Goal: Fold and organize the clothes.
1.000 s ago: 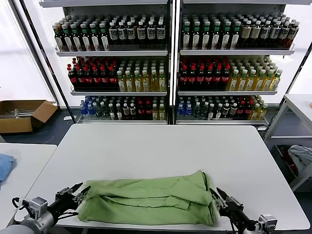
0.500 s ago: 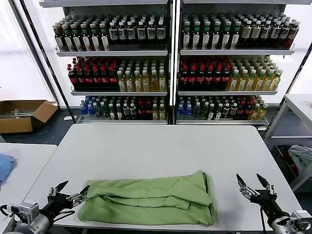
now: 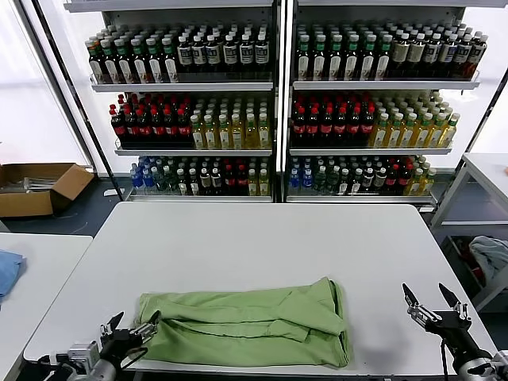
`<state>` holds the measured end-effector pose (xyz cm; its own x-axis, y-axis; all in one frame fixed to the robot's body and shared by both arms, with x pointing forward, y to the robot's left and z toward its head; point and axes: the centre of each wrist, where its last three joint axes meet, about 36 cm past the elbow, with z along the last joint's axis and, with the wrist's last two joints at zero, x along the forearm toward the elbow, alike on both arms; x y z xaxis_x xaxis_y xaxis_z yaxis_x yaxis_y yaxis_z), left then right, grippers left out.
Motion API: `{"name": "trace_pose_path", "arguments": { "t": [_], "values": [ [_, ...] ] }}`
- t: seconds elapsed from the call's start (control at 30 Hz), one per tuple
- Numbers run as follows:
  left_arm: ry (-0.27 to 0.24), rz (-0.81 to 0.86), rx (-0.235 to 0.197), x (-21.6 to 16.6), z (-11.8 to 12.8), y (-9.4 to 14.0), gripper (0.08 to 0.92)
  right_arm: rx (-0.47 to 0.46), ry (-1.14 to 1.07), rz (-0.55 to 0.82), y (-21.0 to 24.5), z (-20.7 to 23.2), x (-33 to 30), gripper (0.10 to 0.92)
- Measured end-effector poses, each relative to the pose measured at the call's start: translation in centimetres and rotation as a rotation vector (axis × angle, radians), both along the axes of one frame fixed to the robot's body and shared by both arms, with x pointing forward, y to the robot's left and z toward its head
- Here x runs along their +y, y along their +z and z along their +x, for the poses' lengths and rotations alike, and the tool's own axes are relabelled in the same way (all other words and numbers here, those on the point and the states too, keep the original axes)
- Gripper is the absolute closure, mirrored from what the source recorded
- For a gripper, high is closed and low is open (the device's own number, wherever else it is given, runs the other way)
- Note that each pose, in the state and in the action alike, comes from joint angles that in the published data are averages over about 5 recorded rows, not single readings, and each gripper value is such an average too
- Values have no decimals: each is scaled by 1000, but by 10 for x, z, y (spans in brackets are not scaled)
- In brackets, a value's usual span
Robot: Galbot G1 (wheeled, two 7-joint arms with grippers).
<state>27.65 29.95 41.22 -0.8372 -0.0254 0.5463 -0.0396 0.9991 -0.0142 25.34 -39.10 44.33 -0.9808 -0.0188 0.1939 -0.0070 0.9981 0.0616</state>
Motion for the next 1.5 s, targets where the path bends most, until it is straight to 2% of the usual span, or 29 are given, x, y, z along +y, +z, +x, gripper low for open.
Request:
{"name": "trace_pose_path", "arguments": {
  "t": [0.13,0.5,0.8,0.9,1.03,1.2,1.5],
  "values": [
    [14,3,15,-9,-2,-7,252,-6,1,-3,3,-1,1,200],
    [15,13,26,-26,-9,-18,572,-20,3,-6,8,-2,3,200],
    [4,49,3,-25,-8,-24,831,-27,11,1,9,-3,6,200],
    [0,64,-11,-20,-5,-24,894,-33,16,1,11,-2,8,200],
    [6,100,-38,-1,4,-20,910,-40,22,2,13,-1,9,200],
    [31,175,-84,53,20,-5,910,-45,27,7,13,0,11,200],
    [67,334,-156,171,53,48,910,-59,46,5,19,4,17,200]
  ]
}}
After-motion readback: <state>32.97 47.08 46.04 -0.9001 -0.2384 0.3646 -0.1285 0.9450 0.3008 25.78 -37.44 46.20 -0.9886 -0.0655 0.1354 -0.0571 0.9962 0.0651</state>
